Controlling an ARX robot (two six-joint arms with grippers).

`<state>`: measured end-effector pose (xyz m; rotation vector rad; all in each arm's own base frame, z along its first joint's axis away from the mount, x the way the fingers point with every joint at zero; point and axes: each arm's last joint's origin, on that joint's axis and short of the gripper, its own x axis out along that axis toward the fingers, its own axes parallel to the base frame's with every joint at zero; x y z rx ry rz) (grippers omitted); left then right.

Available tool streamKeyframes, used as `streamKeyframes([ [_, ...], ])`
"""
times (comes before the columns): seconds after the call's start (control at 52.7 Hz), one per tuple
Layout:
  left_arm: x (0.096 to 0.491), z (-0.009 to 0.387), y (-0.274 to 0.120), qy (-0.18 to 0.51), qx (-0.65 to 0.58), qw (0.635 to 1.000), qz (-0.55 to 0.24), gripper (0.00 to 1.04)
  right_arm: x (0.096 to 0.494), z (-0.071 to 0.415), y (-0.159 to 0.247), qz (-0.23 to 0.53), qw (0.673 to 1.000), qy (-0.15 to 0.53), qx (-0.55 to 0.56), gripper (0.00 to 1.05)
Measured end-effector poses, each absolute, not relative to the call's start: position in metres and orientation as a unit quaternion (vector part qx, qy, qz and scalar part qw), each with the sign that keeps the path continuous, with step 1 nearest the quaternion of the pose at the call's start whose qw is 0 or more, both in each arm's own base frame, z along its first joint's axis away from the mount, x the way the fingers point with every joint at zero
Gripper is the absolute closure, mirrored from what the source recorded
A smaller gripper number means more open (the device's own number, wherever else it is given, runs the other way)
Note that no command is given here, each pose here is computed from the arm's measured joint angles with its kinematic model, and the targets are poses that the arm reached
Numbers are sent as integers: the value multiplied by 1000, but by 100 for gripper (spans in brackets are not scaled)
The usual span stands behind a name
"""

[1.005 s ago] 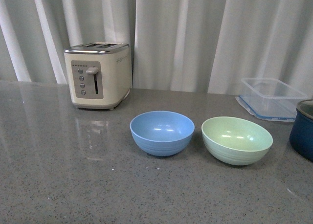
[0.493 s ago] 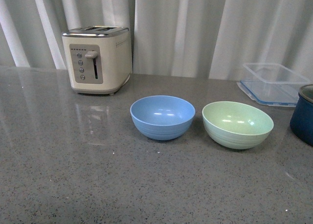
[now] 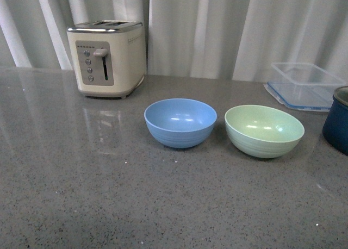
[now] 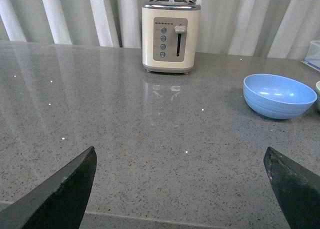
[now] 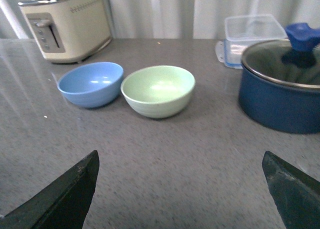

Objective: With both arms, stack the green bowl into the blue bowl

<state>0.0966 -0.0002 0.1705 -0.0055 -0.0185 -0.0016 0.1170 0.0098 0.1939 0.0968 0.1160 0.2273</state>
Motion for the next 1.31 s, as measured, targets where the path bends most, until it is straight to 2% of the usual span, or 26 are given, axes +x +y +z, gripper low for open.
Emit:
streamKeyframes([
  [0.114, 97, 171, 0, -9, -3, 1000, -1, 7, 150, 225, 17, 149, 981, 90, 83, 10],
  [0.228, 97, 171, 0, -9, -3, 1000, -1, 7, 192, 235, 24, 146, 971, 154, 111, 10],
  [0.417, 97, 171, 0, -9, -3, 1000, -1, 7, 263, 222, 32, 92, 950, 263, 144, 10],
  [0.645, 97, 171, 0, -9, -3, 1000, -1, 7, 335, 202, 43, 31, 936, 314, 157, 10],
  [0.834, 97, 171, 0, -9, -3, 1000, -1, 7, 372, 189, 46, -20, 936, 324, 137, 10],
  [1.1, 97, 171, 0, -9, -3, 1000, -1, 7, 392, 173, 44, -55, 931, 341, 116, 10],
  [1.214, 97, 171, 0, -9, -3, 1000, -1, 7, 394, 169, 43, -62, 928, 349, 112, 24],
  [1.308, 97, 171, 0, -9, -3, 1000, -1, 7, 396, 167, 43, -65, 925, 357, 111, 43],
])
